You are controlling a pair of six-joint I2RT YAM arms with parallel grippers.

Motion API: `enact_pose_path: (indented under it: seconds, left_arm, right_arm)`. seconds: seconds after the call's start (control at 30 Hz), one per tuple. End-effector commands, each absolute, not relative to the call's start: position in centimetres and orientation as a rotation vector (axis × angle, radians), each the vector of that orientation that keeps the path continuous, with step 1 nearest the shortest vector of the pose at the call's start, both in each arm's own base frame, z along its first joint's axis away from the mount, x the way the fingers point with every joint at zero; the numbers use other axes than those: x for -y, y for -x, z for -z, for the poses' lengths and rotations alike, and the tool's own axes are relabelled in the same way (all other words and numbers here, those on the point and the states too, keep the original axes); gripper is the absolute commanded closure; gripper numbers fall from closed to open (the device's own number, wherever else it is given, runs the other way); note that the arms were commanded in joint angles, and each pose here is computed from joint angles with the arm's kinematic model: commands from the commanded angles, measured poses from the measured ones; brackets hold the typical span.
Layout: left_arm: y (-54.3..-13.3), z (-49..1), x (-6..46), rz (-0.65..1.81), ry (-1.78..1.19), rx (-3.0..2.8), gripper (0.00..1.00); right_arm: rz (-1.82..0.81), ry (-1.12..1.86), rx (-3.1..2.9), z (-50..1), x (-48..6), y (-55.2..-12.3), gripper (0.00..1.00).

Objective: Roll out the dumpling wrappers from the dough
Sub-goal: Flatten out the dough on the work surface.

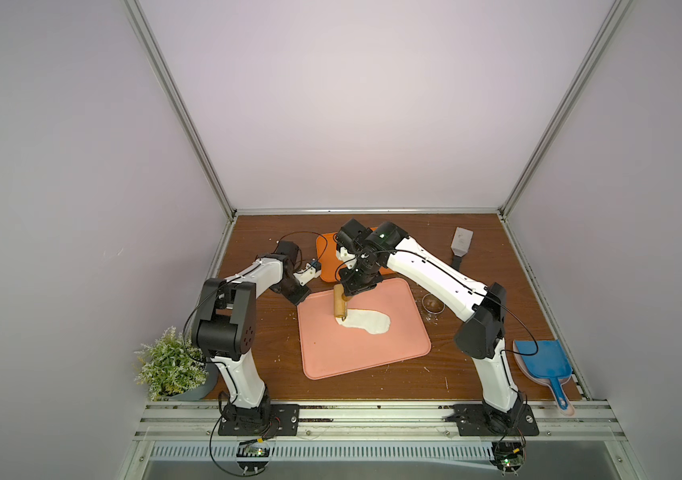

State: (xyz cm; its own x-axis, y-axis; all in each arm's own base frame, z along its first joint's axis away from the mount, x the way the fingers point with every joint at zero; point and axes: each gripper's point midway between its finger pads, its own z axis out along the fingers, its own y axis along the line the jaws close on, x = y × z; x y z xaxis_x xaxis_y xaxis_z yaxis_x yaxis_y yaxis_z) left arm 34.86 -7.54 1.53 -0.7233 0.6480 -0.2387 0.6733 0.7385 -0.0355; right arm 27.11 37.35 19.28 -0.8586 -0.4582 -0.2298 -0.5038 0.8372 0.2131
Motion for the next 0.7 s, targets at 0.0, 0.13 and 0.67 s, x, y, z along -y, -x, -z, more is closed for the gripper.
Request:
enact_pose_path:
  seconds: [0.0, 0.13, 0.67]
  left_arm:
    - [-31.7, 4.8, 7.0, 0.203, -1.083, -2.88, 1.0]
    - [-31.7, 4.8, 7.1, 0.205, -1.082, -2.882, 1.0]
    - [-31.8, 4.7, 7.1, 0.206, -1.082, -2.878, 1.0]
  right_arm:
    - [-0.414, 0.797, -2.816, -21.1, -36.1, -25.9, 1.0]
    - [-0.372, 0.808, -2.841, -19.3, -35.7, -25.7, 1.0]
    - [-0.327, 0.892, -2.876, -14.8, -37.1, -26.0, 1.0]
